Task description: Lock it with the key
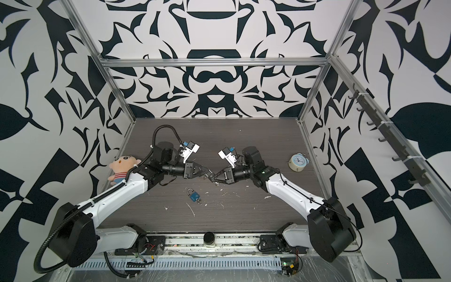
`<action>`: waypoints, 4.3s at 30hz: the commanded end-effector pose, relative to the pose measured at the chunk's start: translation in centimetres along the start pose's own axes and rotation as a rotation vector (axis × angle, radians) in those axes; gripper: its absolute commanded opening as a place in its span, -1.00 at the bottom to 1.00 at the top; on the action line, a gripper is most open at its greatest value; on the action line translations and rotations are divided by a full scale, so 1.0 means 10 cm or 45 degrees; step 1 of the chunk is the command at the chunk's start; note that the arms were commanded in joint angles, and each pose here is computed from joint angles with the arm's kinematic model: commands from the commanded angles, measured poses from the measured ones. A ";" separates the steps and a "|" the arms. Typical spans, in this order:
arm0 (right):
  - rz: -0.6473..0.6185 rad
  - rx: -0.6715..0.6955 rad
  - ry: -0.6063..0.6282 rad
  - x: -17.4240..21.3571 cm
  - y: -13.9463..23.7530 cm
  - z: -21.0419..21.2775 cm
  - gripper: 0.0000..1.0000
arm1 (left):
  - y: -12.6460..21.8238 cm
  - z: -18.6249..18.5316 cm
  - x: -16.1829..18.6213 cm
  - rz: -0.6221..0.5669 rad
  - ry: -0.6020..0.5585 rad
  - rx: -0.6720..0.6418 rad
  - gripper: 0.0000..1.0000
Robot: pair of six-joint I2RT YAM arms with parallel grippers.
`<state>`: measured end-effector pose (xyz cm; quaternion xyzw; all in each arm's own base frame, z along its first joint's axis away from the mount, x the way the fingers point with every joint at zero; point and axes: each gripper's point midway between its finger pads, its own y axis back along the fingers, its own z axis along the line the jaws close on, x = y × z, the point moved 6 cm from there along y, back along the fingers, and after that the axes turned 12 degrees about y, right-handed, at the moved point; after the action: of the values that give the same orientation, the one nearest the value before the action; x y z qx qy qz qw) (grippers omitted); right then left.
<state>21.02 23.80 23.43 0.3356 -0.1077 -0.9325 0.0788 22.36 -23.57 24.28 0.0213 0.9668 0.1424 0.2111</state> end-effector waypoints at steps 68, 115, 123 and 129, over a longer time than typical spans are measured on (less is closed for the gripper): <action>-0.254 -0.175 0.186 -0.72 0.10 0.39 -1.00 | -0.36 0.10 0.62 0.167 0.128 0.047 -1.00; -0.355 -0.022 0.123 -0.81 0.30 -0.01 -1.00 | -0.38 -0.16 0.96 0.113 0.061 0.026 -1.00; -0.349 -0.013 0.080 -0.64 0.29 -0.06 -0.57 | -0.30 -0.23 0.61 -0.061 0.053 -0.041 -1.00; -0.357 -0.025 0.076 -0.61 0.31 -0.04 0.02 | -0.19 -0.22 0.37 -0.187 0.099 -0.041 -1.00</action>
<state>25.43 22.07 24.47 0.3117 -0.0676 -0.9478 -0.0021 18.51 -25.78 24.19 -0.0828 0.9655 0.1476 0.1977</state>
